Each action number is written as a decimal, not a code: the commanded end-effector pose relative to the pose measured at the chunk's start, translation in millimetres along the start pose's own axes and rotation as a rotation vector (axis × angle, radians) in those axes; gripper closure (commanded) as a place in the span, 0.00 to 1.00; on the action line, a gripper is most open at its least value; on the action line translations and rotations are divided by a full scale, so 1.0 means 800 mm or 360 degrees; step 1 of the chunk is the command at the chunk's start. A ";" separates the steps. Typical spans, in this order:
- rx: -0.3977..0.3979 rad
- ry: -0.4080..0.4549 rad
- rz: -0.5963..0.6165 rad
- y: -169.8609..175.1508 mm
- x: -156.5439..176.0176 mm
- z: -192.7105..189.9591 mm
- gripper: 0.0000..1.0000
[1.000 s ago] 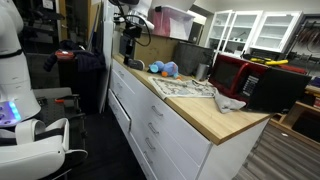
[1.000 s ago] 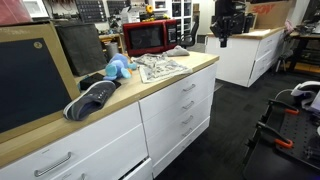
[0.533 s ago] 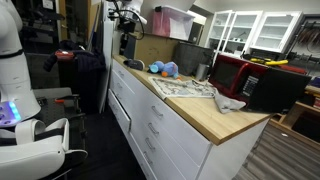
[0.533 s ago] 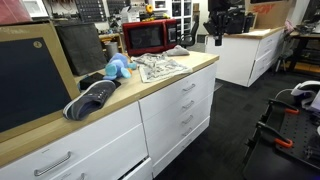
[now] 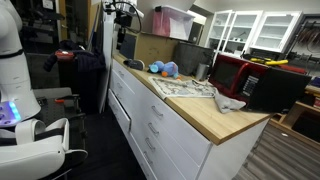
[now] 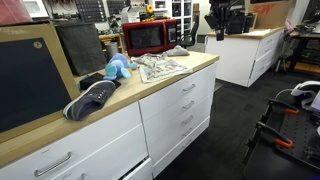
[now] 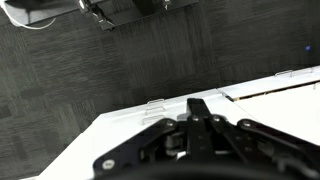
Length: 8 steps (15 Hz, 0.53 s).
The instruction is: Close the top drawer
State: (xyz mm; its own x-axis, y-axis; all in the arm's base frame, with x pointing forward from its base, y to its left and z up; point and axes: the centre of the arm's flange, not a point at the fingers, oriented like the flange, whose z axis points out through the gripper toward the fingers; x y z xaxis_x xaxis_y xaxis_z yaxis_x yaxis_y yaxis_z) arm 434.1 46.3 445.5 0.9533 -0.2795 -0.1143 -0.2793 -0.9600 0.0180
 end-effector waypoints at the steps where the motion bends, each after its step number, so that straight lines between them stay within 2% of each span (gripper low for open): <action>1: -0.0018 -0.0023 0.0039 -0.006 -0.016 -0.023 1.00; 3: -0.0013 -0.0046 0.0055 -0.006 -0.020 -0.029 1.00; 4: -0.0011 -0.0088 0.0101 -0.007 -0.022 -0.032 0.74; 5: -0.0017 -0.0041 0.0028 -0.001 -0.013 -0.014 0.72; 6: -0.0019 -0.0043 0.0036 -0.001 -0.014 -0.016 0.91; 8: -0.0021 -0.0047 0.0035 0.000 -0.014 -0.014 0.75</action>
State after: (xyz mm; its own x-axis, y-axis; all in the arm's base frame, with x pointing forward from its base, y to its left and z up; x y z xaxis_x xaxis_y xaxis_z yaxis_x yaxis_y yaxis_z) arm 425.0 49.6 457.7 0.9430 -0.3003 -0.1433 -0.2986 -0.9538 0.0337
